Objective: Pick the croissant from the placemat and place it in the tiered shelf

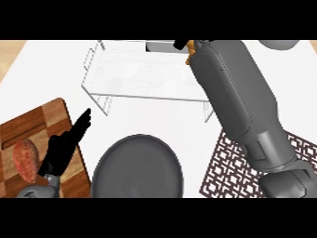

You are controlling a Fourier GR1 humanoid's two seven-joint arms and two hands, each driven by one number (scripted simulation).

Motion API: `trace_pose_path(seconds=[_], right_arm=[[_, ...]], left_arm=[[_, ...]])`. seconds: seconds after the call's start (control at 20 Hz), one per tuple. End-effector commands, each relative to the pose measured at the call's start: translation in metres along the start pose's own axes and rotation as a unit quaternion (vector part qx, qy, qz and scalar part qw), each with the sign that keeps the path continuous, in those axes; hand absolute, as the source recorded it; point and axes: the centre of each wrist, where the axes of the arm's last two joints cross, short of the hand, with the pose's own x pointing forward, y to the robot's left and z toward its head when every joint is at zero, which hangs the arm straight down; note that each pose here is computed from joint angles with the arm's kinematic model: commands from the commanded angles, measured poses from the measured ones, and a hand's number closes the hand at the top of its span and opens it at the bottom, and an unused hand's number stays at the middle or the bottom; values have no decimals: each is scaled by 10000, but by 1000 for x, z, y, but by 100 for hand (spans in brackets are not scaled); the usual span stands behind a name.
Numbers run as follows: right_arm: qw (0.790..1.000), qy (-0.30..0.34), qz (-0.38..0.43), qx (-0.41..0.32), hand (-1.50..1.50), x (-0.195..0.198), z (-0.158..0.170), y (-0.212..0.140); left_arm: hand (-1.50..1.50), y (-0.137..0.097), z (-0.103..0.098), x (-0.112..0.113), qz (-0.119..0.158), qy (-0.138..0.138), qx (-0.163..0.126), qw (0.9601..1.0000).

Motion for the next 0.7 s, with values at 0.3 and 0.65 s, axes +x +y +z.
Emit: trace_pose_path(seconds=[0.3, 0.65], right_arm=[[9321, 976, -3405, 763, -150, -35, -28, 8], [8896, 485, -4541, 17, -150, -25, -31, 5]], left_arm=[[0, -4, -5, 9, -109, -180, -268, 9994], [0, -13, -11, 5, -82, -91, -91, 9999]])
